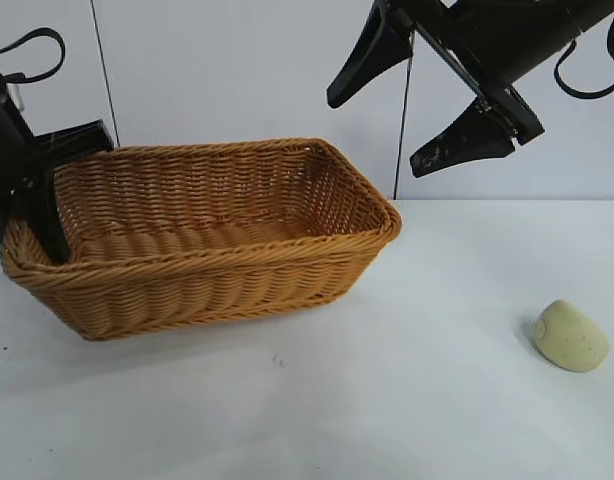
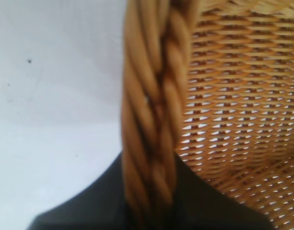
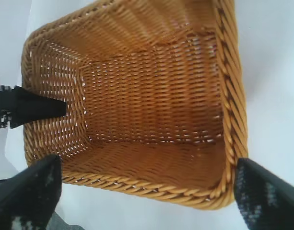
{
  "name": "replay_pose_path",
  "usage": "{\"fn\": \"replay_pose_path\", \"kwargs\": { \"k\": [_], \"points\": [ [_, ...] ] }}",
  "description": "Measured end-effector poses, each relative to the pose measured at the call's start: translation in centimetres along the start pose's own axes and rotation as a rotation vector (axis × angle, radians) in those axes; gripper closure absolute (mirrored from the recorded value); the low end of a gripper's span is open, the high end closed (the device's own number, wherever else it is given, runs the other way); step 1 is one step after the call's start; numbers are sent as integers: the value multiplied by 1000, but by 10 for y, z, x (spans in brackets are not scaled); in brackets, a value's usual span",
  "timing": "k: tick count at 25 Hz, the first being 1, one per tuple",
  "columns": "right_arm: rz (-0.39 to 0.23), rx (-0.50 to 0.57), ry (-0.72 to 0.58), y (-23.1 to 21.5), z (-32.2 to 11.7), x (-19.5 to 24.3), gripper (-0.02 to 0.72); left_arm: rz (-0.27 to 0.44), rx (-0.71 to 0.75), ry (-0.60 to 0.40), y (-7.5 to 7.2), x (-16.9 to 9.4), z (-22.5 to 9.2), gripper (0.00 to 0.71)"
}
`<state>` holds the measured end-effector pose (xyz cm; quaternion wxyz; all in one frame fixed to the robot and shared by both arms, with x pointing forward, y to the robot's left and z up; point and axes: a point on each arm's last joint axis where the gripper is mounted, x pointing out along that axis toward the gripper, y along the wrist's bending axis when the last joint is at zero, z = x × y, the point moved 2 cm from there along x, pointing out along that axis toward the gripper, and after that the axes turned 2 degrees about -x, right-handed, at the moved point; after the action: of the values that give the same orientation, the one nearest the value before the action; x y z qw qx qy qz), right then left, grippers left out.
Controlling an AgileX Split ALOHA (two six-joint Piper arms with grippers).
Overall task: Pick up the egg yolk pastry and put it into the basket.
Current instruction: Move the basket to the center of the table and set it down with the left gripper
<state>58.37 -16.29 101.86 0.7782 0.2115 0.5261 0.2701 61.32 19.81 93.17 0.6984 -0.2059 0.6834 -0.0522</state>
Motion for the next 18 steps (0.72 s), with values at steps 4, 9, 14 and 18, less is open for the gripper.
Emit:
{"fn": "replay_pose_path", "kwargs": {
  "k": [4,9,14,18],
  "points": [
    [0,0,1,0,0,0,8,6,33,43,1,10,3,617],
    [0,0,1,0,0,0,8,14,75,57,4,18,4,617],
    [0,0,1,0,0,0,8,18,72,45,7,28,8,617],
    [0,0,1,0,0,0,8,25,59,47,12,39,9,617]
  ]
}}
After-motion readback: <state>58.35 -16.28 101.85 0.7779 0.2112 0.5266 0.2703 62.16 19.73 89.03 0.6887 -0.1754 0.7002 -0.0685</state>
